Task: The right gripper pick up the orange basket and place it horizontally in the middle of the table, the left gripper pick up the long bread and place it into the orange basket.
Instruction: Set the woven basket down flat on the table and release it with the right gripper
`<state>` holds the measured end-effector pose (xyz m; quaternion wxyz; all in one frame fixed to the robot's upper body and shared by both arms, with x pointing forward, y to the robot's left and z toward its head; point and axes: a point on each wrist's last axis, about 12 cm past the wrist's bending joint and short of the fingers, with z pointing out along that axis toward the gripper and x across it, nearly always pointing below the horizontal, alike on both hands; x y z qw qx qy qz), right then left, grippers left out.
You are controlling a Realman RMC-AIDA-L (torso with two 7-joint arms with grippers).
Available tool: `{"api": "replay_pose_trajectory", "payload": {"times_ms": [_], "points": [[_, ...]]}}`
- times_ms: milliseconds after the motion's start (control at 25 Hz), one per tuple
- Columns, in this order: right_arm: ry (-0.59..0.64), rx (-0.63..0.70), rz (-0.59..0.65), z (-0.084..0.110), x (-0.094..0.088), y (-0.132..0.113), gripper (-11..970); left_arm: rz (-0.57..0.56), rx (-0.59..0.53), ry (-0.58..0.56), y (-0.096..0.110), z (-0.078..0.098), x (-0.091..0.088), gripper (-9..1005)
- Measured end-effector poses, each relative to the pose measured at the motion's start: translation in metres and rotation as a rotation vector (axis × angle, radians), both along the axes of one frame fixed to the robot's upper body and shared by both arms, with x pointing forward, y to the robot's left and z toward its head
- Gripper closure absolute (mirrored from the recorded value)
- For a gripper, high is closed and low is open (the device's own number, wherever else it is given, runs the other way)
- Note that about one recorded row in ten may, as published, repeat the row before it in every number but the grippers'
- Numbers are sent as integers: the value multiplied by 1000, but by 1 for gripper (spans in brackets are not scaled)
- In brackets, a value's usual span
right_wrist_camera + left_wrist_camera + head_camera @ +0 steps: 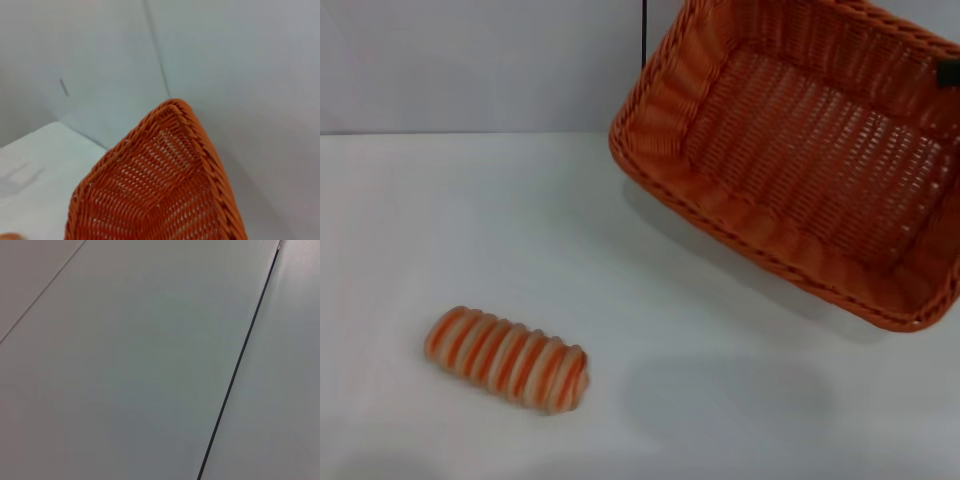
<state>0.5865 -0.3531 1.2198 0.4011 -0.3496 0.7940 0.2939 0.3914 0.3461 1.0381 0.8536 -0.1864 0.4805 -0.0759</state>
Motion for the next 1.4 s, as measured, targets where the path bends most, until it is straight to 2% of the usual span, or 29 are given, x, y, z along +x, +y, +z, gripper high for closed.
{"api": "replay_pose_trajectory", "payload": {"times_ms": [120,200,480,600,800,1120,1400], "points": [[-20,-27,54,7,-3,0,796,-1,0,-1,0,0,0,161],[-47,-79,137,20,-8,0,796,-3,1,-2,0,0,1,161],[-69,-175,239,28,-9,11,796,-19,12,2,-1,0,1,161],[-45,-210,337,16,-9,29,796,-26,9,5,-2,0,-1,161],[-40,-220,422,-1,-4,49,797,-39,6,12,-4,-1,-1,161],[5,-209,513,-20,4,72,797,-43,5,14,-5,-2,-2,161],[-12,-241,583,-34,10,98,798,-53,6,16,-6,-2,-1,161]]}}
